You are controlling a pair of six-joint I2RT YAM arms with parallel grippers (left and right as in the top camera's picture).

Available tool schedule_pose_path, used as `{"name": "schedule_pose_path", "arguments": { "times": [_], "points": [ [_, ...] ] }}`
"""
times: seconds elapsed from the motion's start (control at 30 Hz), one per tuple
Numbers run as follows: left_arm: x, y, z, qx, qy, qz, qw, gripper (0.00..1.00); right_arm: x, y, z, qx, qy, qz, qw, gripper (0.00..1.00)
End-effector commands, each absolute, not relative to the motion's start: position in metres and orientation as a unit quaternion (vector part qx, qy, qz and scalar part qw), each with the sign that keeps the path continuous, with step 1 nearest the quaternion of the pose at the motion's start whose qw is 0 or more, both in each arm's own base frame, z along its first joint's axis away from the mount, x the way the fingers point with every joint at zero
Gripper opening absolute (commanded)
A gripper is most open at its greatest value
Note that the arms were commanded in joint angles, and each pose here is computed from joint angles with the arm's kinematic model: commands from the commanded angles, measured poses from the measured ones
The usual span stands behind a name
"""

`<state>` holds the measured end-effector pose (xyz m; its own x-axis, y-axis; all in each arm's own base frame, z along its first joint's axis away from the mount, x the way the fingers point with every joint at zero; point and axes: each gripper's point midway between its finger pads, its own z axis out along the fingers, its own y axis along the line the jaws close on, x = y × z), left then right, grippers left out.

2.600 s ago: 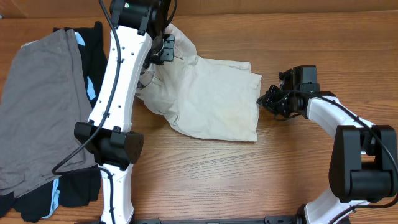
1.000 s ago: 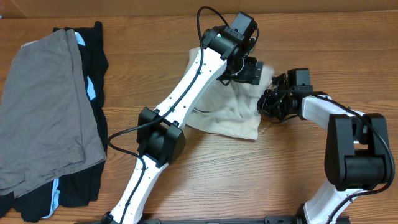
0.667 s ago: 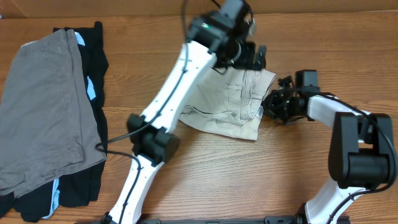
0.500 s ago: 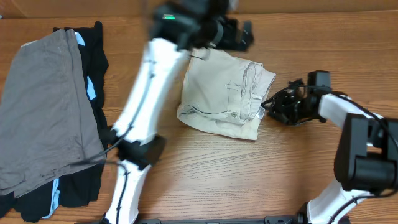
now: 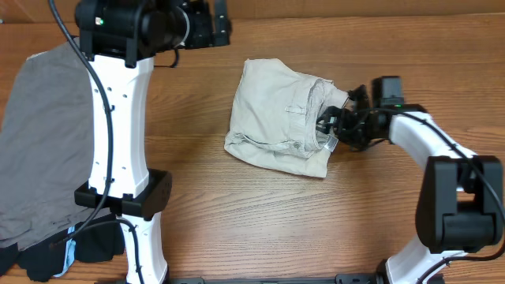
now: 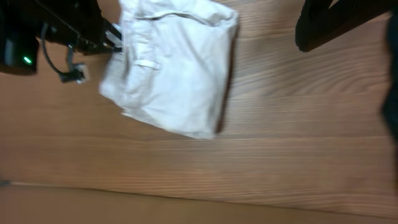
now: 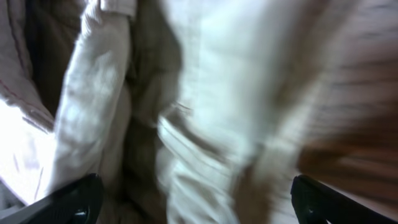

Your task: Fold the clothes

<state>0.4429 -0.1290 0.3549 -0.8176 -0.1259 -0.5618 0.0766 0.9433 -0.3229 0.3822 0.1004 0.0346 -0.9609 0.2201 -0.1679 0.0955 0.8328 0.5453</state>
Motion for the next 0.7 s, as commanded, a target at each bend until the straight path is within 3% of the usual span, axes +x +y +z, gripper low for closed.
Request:
{"name": "schedule_pose_path", "arguments": {
  "times": [0.0,0.2,0.27,0.33,0.4,0.5,0.67],
  "points": [
    [0.448,-0.11,0.349,-0.021,0.944,-0.119,0.308,1.0,0.397,0.107,0.038,0.097,0.96,0.217,0.148,1.0],
    [0.446,-0.107,0.347,-0.017,0.946,-0.108,0.306,1.0,0.403,0.12,0.027,0.093,0.961,0.212,0.153,1.0],
    [0.446,-0.107,0.347,-0.016,0.946,-0.109,0.306,1.0,0.402,0.12,0.022,0.094,0.962,0.209,0.149,0.69],
    [0.446,-0.107,0.347,-0.016,0.946,-0.109,0.305,1.0,0.402,0.12,0.02,0.095,0.963,0.208,0.146,0.27],
    [0.445,-0.107,0.347,-0.017,0.946,-0.108,0.304,1.0,0.402,0.12,0.018,0.101,0.962,0.209,0.144,0.11],
    [0.444,-0.107,0.346,-0.017,0.947,-0.108,0.301,1.0,0.407,0.115,0.019,0.136,0.957,0.208,0.148,0.04],
    [0.444,-0.107,0.345,-0.017,0.948,-0.107,0.299,1.0,0.431,0.094,0.028,0.213,0.934,0.225,0.18,0.04]
  ]
}}
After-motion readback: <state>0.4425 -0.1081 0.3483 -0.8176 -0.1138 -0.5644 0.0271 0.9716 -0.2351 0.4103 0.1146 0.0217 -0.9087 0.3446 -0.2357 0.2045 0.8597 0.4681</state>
